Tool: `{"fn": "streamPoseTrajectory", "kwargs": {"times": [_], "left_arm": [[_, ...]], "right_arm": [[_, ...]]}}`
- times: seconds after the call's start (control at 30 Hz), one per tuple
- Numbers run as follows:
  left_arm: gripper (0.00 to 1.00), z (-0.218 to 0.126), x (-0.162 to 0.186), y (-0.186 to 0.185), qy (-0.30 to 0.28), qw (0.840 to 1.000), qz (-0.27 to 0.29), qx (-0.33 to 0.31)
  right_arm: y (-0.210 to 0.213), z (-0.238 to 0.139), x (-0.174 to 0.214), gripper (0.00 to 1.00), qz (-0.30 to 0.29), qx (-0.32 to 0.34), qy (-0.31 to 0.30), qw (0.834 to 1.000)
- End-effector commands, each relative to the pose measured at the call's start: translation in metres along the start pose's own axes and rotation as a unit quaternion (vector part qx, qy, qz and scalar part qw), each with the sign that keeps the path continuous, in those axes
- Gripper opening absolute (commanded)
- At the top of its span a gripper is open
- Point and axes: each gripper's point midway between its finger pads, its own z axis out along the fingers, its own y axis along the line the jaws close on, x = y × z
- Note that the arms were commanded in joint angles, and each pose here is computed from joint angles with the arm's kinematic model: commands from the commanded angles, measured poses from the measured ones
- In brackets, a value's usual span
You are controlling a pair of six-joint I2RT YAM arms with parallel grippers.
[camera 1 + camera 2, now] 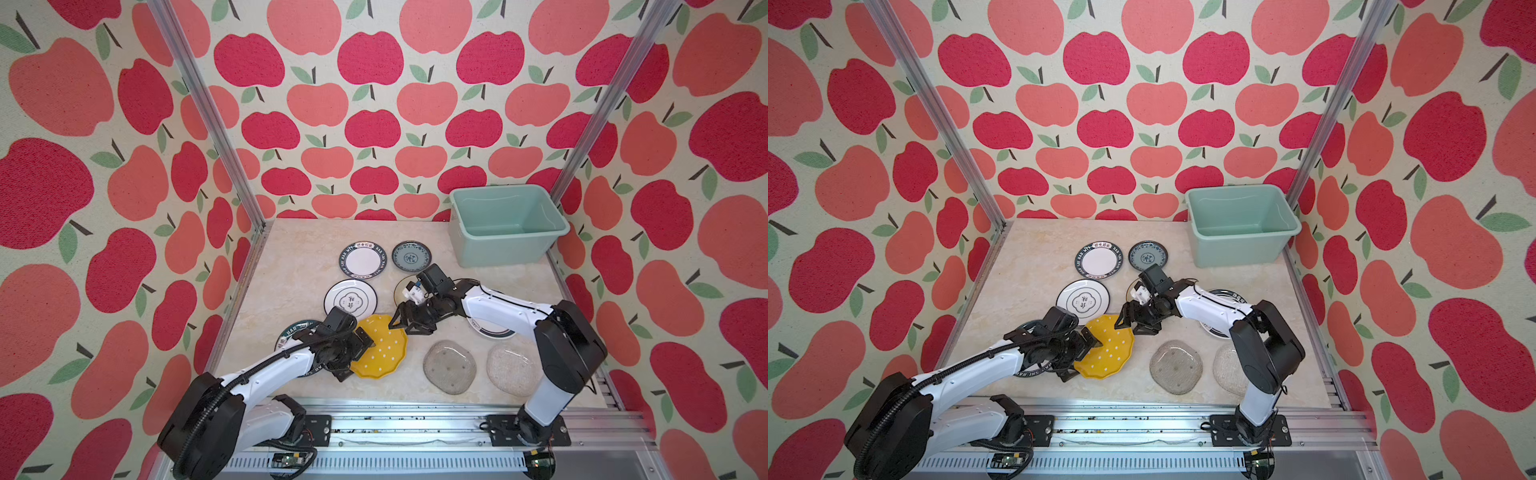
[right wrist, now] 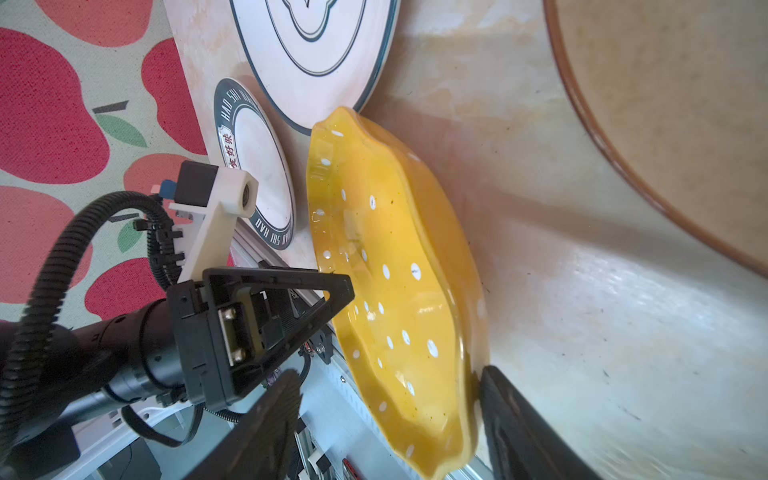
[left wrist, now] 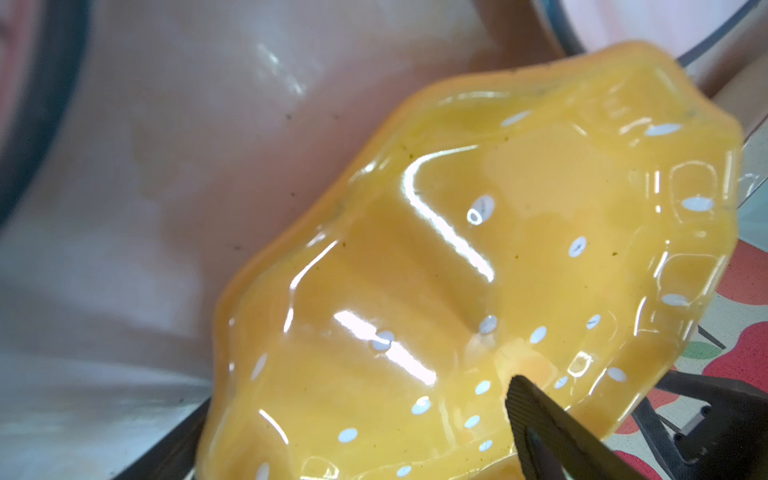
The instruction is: Place the plates into the plastic bin on the countertop
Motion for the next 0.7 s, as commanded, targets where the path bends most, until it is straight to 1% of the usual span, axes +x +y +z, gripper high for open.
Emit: {"fn": "streamPoseTrajectory", "kwargs": {"times": [0.0,0.13,0.3,0.5,0.67], "left_arm": [[0.99,-0.001,-0.001,-0.012,-0.003,1.0,0.022,0.015],[0.99,0.0,-0.001,-0.014,-0.002,0.999,0.025,0.022],[0.99,0.001,0.0,-0.018,0.002,0.999,0.029,0.03],[0.99,-0.003,-0.001,-0.017,-0.007,0.999,0.031,0.033],[0.99,-0.009,-0.004,-0.007,-0.019,0.999,0.023,0.024]], "right_arm": [[0.034,0.015,0.018,0.7,-0.028,-0.064,0.046,0.996],[0.035,0.023,0.018,0.7,-0.021,-0.074,0.057,0.995],[0.034,0.026,0.018,0.7,-0.011,-0.081,0.057,0.995],[0.003,0.028,0.019,0.72,0.023,0.006,0.055,0.998],[-0.011,0.034,0.017,0.74,0.041,0.047,0.064,0.996]]}}
